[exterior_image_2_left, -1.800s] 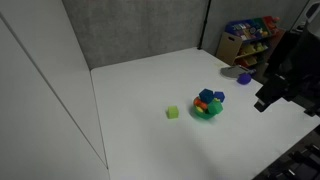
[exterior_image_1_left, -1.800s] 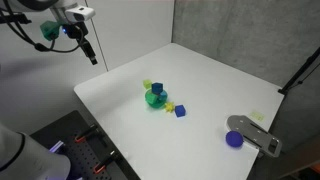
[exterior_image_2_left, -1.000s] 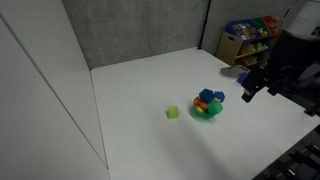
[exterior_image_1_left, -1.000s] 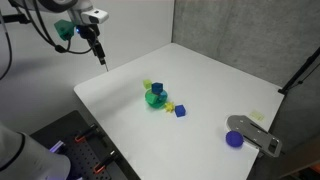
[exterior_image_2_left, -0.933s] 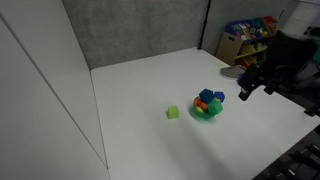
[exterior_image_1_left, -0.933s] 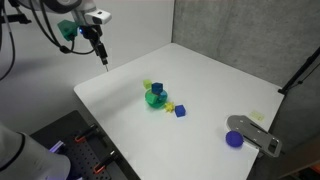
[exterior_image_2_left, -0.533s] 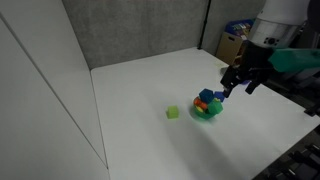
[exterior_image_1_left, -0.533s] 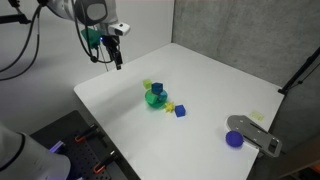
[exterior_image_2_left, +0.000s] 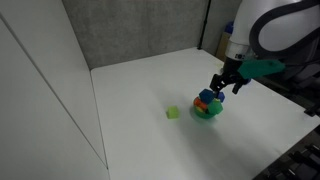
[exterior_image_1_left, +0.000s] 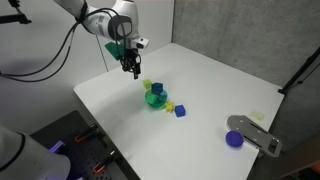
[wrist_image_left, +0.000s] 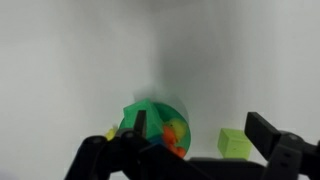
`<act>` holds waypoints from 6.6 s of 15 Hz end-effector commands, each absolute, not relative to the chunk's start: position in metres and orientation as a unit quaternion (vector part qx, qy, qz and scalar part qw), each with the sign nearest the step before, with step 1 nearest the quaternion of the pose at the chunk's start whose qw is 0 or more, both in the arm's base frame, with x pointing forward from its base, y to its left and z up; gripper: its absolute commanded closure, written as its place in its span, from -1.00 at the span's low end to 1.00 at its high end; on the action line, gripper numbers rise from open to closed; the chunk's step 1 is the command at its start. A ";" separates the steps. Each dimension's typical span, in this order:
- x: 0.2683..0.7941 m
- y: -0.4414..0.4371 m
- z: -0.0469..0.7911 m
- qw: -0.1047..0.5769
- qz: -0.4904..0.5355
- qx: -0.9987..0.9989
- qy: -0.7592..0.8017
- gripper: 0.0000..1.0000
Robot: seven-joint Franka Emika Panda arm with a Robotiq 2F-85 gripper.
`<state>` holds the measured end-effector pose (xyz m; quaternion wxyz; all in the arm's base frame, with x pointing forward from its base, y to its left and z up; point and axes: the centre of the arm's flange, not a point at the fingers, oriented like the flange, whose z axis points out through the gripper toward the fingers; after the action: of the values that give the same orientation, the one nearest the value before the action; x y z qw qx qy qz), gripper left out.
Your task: Remove the dark green toy block from the bowl
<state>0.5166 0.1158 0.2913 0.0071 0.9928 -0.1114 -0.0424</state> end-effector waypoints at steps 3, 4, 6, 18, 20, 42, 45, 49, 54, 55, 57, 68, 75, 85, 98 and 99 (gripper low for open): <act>0.546 0.108 0.242 0.042 -0.018 0.994 -0.097 -1.00; 0.547 0.106 0.233 0.034 -0.009 0.994 -0.100 -1.00; 0.550 0.103 0.218 0.022 0.011 0.994 -0.107 -1.00; 0.558 0.068 0.152 0.040 0.051 0.990 -0.122 -1.00; 0.556 0.069 0.143 0.047 0.042 0.992 -0.112 -1.00; 0.558 0.061 0.126 0.085 0.083 0.990 -0.081 -0.17; 0.561 0.062 0.141 0.073 0.083 0.990 -0.093 0.27; 0.565 0.068 0.160 0.043 0.077 0.990 -0.108 0.35; 0.563 0.079 0.187 0.008 0.069 0.991 -0.111 0.37; 0.561 0.081 0.192 0.001 0.066 0.992 -0.109 0.37; 0.560 0.082 0.205 -0.014 0.058 0.992 -0.112 0.37; 0.555 -0.012 0.223 -0.010 -0.044 0.973 -0.228 0.37; 0.532 -0.103 0.216 0.013 -0.098 0.939 -0.328 0.37; 0.525 -0.100 0.227 -0.020 -0.133 0.931 -0.339 -1.00; 0.491 0.051 0.317 -0.029 -0.148 0.973 -0.177 -1.00; 0.484 0.059 0.329 -0.023 -0.135 0.978 -0.159 -1.00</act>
<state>0.5123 0.0435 0.2923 -0.0317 0.9648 -0.2061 -0.1600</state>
